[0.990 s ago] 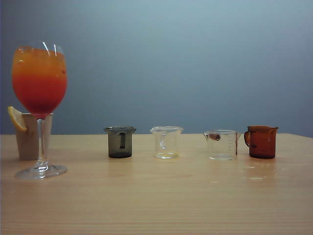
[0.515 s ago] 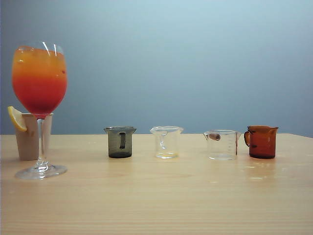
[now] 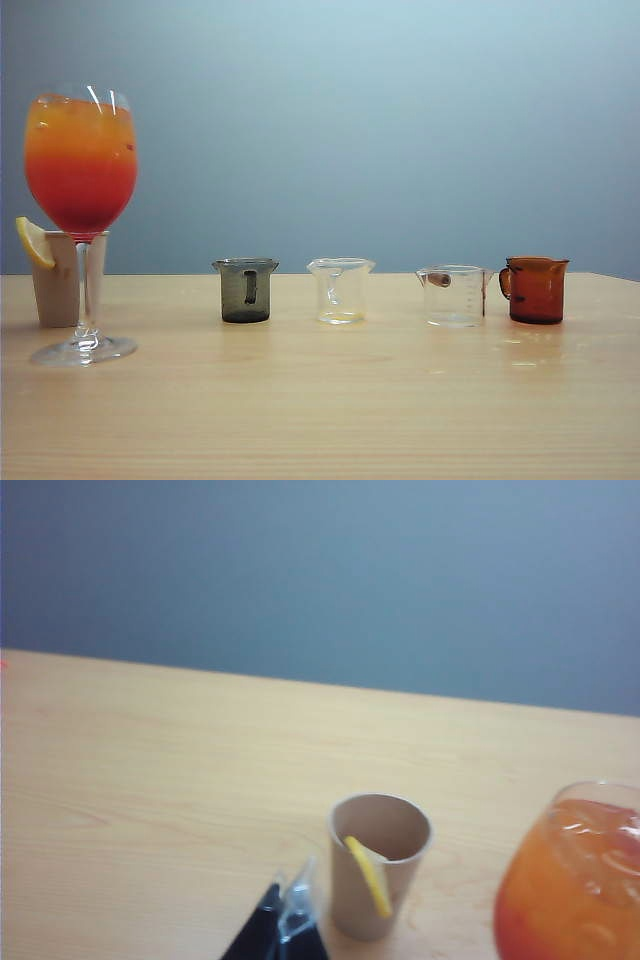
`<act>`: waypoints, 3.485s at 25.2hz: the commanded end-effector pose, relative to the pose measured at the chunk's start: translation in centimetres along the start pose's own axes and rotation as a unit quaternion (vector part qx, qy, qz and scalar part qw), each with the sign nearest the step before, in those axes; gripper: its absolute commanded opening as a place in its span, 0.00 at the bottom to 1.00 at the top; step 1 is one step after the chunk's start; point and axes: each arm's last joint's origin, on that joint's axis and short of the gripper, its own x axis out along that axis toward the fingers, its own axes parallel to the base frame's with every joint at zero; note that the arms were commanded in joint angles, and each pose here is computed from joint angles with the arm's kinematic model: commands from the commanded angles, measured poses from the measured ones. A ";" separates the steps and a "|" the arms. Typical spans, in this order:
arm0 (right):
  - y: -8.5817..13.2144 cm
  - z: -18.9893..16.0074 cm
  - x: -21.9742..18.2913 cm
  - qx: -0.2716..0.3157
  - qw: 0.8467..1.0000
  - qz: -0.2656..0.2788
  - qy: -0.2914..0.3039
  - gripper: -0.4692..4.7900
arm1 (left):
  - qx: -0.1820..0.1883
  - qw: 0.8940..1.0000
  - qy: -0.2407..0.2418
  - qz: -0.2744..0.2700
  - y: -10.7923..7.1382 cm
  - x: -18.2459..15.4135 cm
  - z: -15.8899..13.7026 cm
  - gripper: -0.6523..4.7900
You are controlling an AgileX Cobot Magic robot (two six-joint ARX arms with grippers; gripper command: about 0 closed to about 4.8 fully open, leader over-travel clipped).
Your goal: Pick up the lemon slice from the paper cup on the left and carefully insert it into the rim of the goblet.
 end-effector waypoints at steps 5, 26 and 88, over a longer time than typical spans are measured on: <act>0.6 5.5 2.0 0.049 0.995 0.079 0.031 0.08 | -0.001 0.996 0.061 -0.070 -0.7 2.7 1.3 0.11; 7.6 11.3 5.7 0.049 0.950 0.309 0.005 0.08 | -0.012 0.977 0.183 -0.106 -1.1 11.6 -3.4 0.27; 9.4 10.9 6.3 0.038 0.937 0.346 0.008 0.08 | -0.033 0.981 0.169 -0.086 -1.1 15.5 -6.4 0.11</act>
